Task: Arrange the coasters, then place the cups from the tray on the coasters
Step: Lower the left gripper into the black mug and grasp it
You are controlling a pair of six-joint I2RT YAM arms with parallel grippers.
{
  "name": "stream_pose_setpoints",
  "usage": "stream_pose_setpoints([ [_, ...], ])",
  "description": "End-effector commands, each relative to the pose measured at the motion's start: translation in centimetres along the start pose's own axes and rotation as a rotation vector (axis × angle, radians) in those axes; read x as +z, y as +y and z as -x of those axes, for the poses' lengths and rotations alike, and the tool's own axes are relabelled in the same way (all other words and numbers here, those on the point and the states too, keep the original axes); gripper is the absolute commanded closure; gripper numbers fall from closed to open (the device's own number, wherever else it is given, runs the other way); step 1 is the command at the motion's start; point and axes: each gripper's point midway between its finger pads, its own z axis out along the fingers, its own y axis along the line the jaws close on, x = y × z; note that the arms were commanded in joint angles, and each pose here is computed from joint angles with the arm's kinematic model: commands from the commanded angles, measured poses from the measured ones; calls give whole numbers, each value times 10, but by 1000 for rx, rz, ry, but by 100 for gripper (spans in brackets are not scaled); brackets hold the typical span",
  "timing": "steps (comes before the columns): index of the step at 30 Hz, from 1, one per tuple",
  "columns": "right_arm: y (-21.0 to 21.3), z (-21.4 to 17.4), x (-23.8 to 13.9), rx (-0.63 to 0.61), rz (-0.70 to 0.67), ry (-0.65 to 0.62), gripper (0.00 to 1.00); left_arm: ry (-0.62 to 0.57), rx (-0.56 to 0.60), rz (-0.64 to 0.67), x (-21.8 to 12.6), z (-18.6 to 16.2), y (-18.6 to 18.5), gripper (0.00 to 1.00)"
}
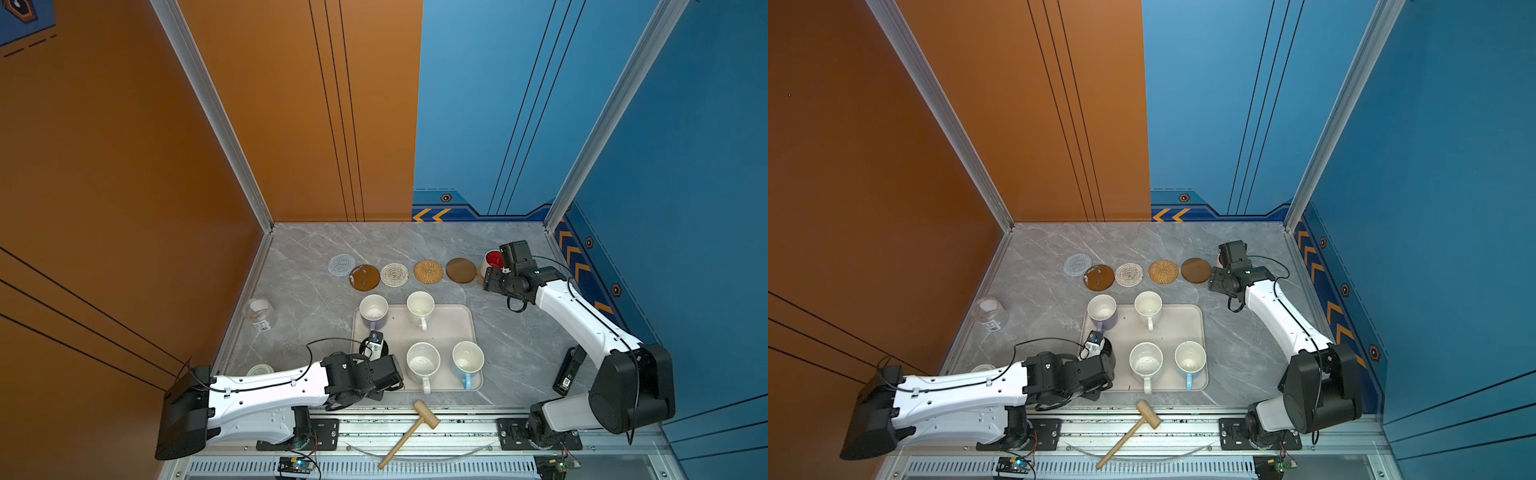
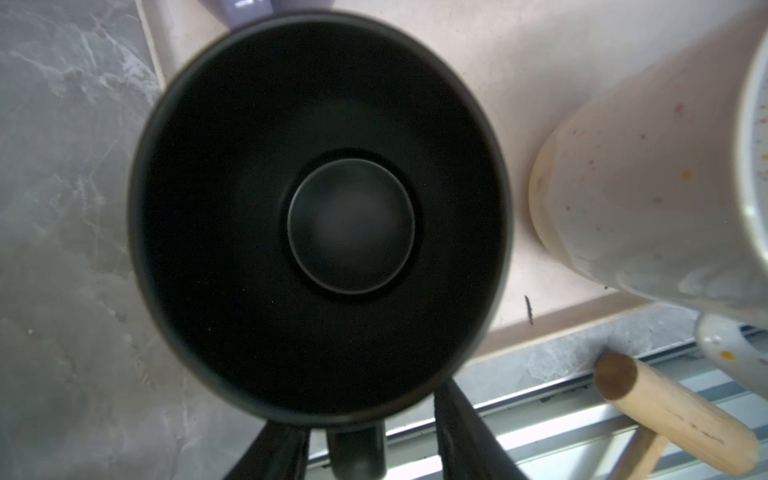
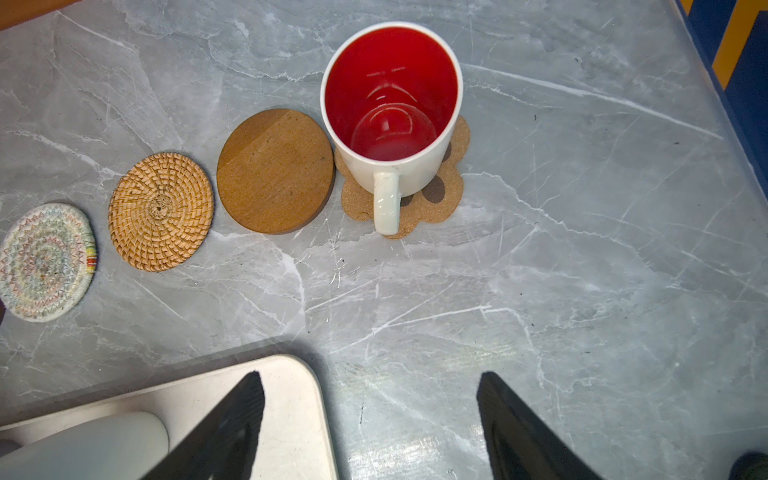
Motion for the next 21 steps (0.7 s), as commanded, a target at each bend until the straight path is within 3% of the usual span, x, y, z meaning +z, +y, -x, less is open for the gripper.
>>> stream_pose_setpoints([
  [1, -1, 0, -1, 28, 15, -10, 21, 13, -24, 11, 6, -3, 7, 54],
  [11, -1, -3, 1, 40, 21, -2, 21, -2, -51, 2, 15, 2, 7, 60],
  [21, -6, -6, 0, 47, 14, -4, 21, 20, -51, 5, 20, -3, 6, 83],
])
